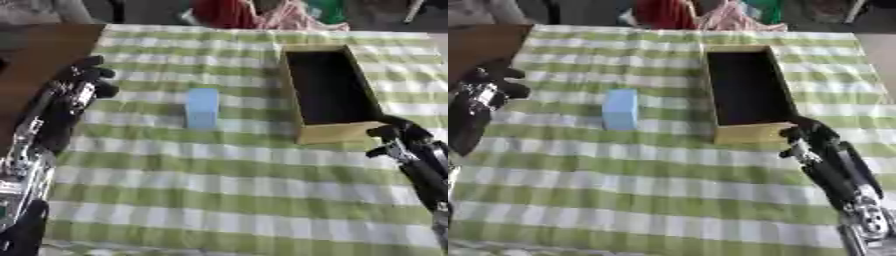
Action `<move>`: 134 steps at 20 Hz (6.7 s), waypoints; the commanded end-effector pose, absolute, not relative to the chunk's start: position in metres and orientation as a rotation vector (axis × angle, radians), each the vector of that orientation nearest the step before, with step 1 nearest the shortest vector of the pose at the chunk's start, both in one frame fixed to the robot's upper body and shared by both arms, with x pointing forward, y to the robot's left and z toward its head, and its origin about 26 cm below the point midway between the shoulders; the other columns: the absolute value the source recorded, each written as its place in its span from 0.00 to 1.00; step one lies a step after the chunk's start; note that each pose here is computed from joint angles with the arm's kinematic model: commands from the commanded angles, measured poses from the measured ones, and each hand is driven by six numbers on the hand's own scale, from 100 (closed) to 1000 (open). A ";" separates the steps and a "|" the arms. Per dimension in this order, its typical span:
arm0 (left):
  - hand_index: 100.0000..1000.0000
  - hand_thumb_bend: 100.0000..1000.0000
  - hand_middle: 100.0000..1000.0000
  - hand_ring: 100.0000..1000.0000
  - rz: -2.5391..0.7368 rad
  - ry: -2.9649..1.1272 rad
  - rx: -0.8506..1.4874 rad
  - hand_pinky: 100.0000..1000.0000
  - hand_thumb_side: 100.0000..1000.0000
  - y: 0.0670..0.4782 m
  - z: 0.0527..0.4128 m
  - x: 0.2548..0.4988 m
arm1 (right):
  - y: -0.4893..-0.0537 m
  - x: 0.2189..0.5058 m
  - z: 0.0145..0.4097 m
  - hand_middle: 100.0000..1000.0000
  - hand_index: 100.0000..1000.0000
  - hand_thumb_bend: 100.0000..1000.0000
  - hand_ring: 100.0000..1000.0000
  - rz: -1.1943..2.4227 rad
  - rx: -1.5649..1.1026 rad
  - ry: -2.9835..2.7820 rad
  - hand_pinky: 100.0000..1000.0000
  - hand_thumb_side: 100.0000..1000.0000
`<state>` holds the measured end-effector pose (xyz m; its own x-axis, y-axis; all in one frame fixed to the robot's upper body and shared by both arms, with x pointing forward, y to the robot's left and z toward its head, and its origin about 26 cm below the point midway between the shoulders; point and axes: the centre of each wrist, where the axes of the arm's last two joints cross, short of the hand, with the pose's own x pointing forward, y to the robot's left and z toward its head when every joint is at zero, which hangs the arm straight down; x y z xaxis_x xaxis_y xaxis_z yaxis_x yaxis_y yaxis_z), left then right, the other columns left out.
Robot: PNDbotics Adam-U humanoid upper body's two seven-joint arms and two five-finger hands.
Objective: Pick up objects on the table and place them in the box.
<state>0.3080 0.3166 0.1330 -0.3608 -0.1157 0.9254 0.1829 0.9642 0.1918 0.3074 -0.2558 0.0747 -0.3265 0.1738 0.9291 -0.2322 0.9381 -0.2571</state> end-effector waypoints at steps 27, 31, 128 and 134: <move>0.88 0.00 0.72 0.69 -0.993 -1.944 0.220 0.76 0.32 0.324 0.197 0.334 | -0.258 0.307 0.082 0.59 0.82 0.00 0.79 0.437 0.037 -1.876 0.53 0.50; 0.88 0.00 0.74 0.70 -1.286 -1.886 0.303 0.76 0.34 0.322 0.218 0.347 | -0.258 0.307 0.081 0.58 0.82 0.00 0.79 0.443 0.041 -1.872 0.53 0.50; 0.82 0.12 0.55 0.55 -1.857 -1.439 0.628 0.68 0.21 0.262 0.173 0.452 | -0.254 0.306 0.076 0.58 0.82 0.00 0.79 0.457 0.068 -1.853 0.53 0.54; 0.79 0.00 0.44 0.46 -1.811 -1.517 0.638 0.65 0.18 0.259 0.183 0.450 | -0.254 0.306 0.076 0.58 0.82 0.00 0.79 0.454 0.066 -1.853 0.53 0.54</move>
